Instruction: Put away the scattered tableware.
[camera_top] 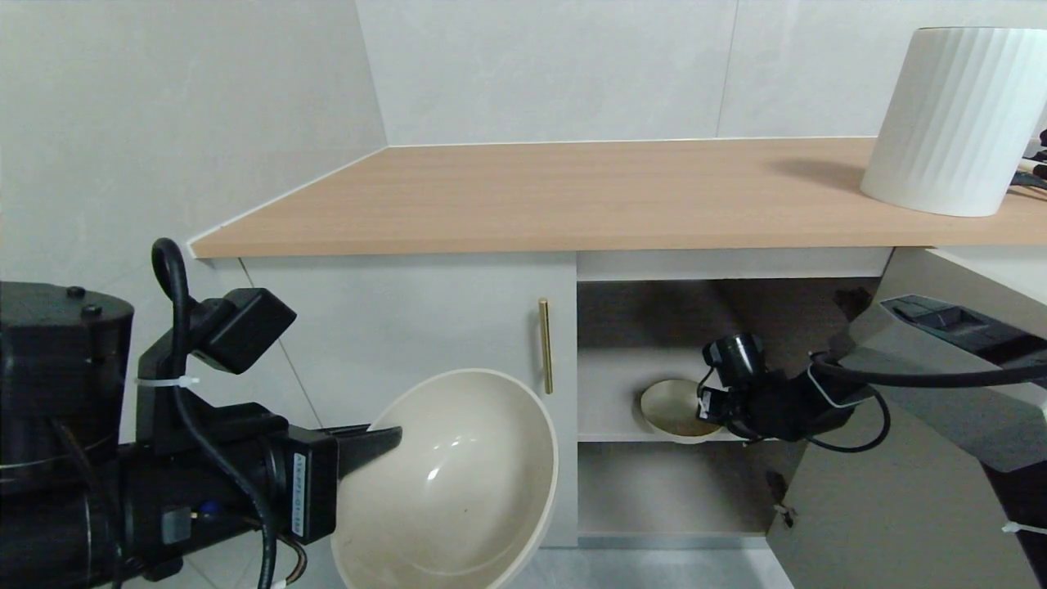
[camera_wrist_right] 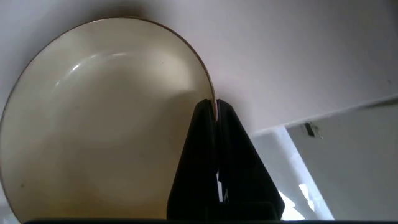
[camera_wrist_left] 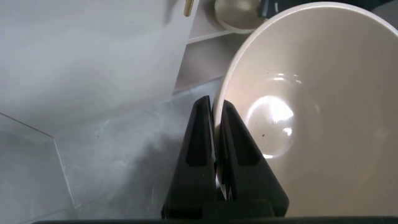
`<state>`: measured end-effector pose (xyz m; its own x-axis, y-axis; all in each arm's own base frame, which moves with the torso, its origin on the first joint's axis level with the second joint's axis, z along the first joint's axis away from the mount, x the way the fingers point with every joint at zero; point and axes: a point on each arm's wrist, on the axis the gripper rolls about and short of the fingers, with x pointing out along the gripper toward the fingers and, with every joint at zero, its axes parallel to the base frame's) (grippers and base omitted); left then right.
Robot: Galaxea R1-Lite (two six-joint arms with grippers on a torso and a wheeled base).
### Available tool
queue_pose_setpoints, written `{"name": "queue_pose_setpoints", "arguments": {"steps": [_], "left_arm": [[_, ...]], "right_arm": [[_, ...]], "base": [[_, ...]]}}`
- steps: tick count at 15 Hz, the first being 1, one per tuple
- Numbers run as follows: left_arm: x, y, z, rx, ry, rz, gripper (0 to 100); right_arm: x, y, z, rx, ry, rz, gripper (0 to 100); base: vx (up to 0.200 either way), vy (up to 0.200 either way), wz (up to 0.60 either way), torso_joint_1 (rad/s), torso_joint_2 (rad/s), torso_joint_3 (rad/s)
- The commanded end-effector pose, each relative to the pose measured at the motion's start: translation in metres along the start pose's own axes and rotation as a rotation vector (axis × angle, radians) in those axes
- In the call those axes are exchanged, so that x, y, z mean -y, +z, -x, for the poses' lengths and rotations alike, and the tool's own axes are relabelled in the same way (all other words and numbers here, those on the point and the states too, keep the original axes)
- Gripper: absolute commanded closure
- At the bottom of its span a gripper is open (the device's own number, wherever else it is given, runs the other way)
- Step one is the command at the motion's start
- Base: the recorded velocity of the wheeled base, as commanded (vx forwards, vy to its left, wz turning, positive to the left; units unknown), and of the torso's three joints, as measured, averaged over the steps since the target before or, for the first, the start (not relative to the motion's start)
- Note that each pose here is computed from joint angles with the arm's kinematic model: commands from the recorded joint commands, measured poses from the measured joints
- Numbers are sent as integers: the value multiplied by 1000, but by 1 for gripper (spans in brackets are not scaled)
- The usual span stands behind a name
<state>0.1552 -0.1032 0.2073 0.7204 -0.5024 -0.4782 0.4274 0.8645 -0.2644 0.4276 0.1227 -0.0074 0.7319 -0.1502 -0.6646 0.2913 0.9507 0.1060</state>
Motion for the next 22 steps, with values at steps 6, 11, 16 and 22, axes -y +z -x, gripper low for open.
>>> {"name": "queue_pose_setpoints", "arguments": {"steps": [6,11,16,22], "left_arm": [[0,0,-1,-3,-1,1,100],[0,0,-2,-6,0,1,100],[0,0,-2,-8,1,1,100],[0,-1,-5,-18,4,1,100]], "right_arm": [[-3,3,-18,48,-20,-28,100],[-4,7,-20,64,-23,-43,100],[-6,12,-21,81,-23,-60,100],[-6,14,-20,86,-19,-79,0]], "base": [[0,0,0,0,0,0],[0,0,0,0,0,0],[0,0,0,0,0,0],[0,0,0,0,0,0]]}}
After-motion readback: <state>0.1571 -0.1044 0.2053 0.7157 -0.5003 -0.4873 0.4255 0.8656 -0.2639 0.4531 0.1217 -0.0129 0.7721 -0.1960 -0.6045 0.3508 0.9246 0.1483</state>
